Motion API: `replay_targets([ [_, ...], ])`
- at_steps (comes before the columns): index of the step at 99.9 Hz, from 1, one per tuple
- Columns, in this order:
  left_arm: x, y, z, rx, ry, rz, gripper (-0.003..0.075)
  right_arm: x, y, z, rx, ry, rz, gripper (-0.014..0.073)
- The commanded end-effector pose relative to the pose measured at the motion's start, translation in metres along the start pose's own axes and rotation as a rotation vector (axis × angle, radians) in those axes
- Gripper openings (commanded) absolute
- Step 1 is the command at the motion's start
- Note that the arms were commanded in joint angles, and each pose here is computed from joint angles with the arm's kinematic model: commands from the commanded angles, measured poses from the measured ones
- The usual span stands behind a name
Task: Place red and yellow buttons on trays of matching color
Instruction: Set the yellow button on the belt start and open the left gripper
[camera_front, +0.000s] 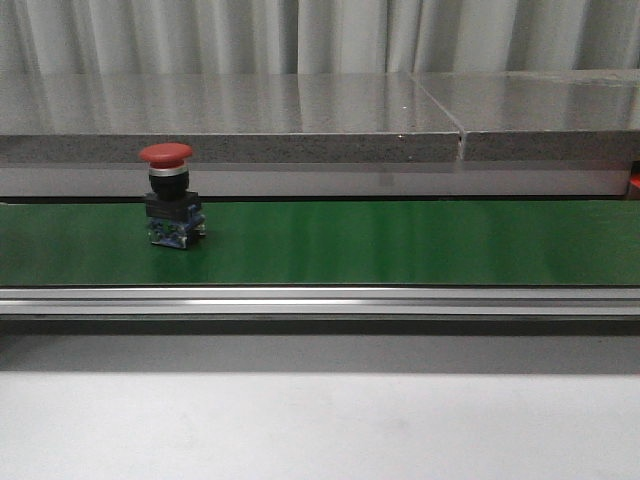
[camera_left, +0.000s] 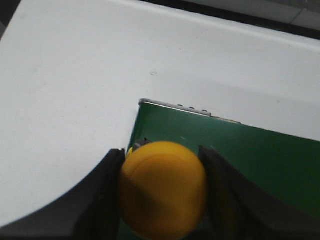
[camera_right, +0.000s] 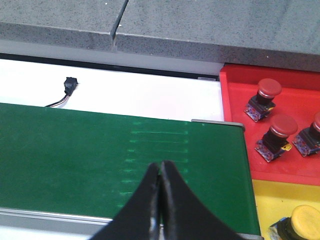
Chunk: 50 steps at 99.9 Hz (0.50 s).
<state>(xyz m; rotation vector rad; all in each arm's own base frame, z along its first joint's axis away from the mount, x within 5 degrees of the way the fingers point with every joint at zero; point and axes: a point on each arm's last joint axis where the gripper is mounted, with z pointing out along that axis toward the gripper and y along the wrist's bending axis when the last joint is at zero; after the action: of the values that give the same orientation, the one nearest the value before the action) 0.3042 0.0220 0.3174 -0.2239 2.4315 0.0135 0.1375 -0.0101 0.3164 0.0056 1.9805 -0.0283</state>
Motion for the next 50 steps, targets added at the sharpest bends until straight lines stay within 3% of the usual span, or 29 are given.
replay_targets([
  [1, -0.006, -0.007, -0.012, 0.032, -0.116, 0.013, -0.0019, -0.015, -0.002, -0.005, 0.02, -0.1, -0.004, -0.0068],
  [50, 0.015, -0.009, 0.019, 0.05, -0.115, 0.006, -0.0019, -0.015, -0.002, -0.005, 0.02, -0.1, -0.004, -0.0068],
])
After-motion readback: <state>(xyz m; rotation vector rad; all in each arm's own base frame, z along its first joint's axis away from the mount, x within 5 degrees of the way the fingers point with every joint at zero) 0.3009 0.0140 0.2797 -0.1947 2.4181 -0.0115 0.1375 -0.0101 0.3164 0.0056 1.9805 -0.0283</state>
